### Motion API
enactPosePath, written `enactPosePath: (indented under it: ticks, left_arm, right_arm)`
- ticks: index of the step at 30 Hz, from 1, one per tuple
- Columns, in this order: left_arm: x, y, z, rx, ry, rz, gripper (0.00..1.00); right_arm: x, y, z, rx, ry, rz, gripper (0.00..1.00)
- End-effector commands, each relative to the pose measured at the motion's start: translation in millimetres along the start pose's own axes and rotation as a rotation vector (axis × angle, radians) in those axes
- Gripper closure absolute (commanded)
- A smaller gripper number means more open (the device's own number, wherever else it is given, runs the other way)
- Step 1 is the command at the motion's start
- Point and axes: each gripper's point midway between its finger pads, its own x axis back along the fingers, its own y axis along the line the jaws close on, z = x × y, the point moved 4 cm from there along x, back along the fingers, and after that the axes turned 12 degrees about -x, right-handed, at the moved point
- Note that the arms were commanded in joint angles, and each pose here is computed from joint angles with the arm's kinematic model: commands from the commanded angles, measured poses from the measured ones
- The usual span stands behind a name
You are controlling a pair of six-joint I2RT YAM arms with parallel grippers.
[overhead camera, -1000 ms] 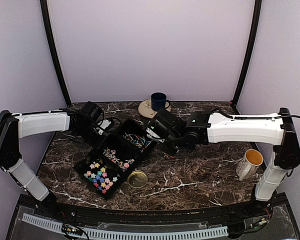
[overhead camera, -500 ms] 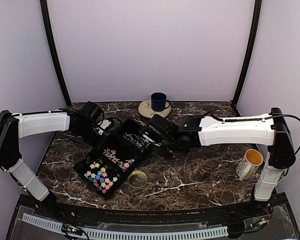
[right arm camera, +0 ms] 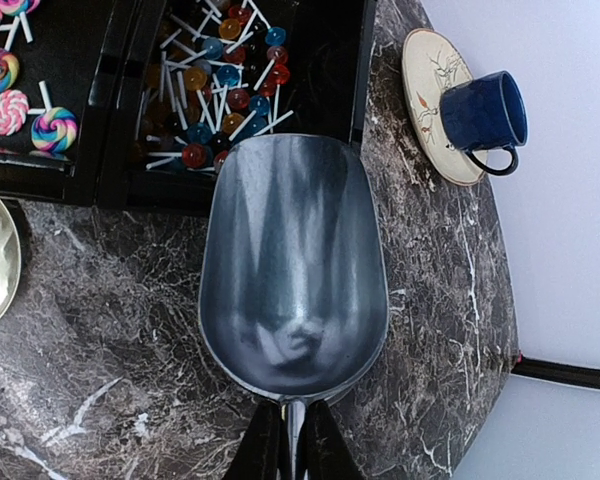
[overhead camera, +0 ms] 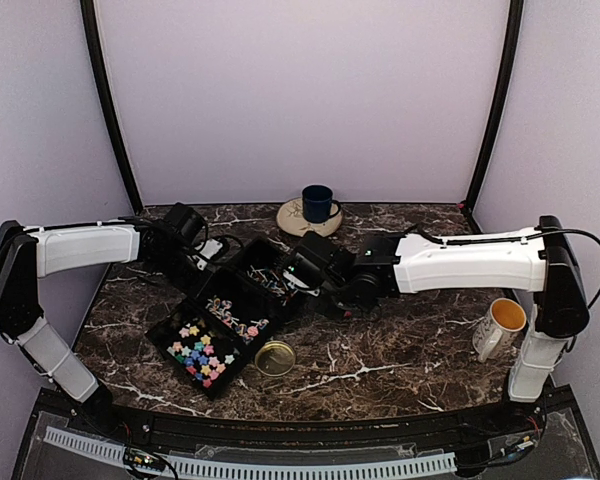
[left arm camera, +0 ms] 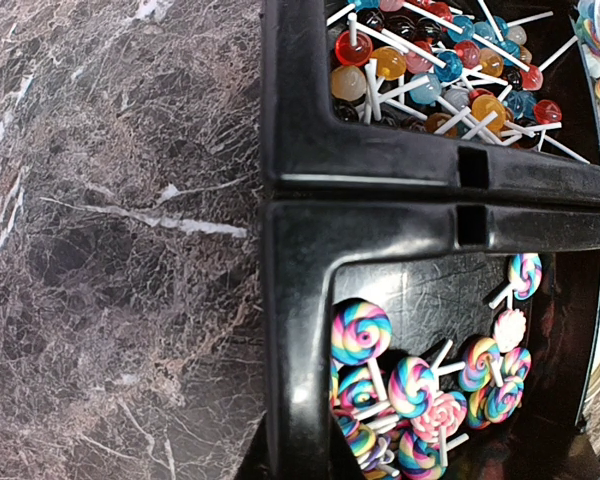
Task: Pack the candies
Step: Scoop the fake candies from the plate.
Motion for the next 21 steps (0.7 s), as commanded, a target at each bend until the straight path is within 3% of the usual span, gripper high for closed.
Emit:
enactPosePath:
  ticks: [1, 21]
  left_arm:
    - [28.3, 3.3, -28.3, -0.025, -0.129, -0.016, 1.0]
    - [18.4, 7.1, -22.9, -0.031, -0.06, -0.083, 1.0]
  right_arm:
    - [9.2, 3.3, -3.0, 0.016, 0.011, -0.035, 1.0]
    - [-16.9, 19.0, -8.8, 0.129, 0.135, 0.037, 1.0]
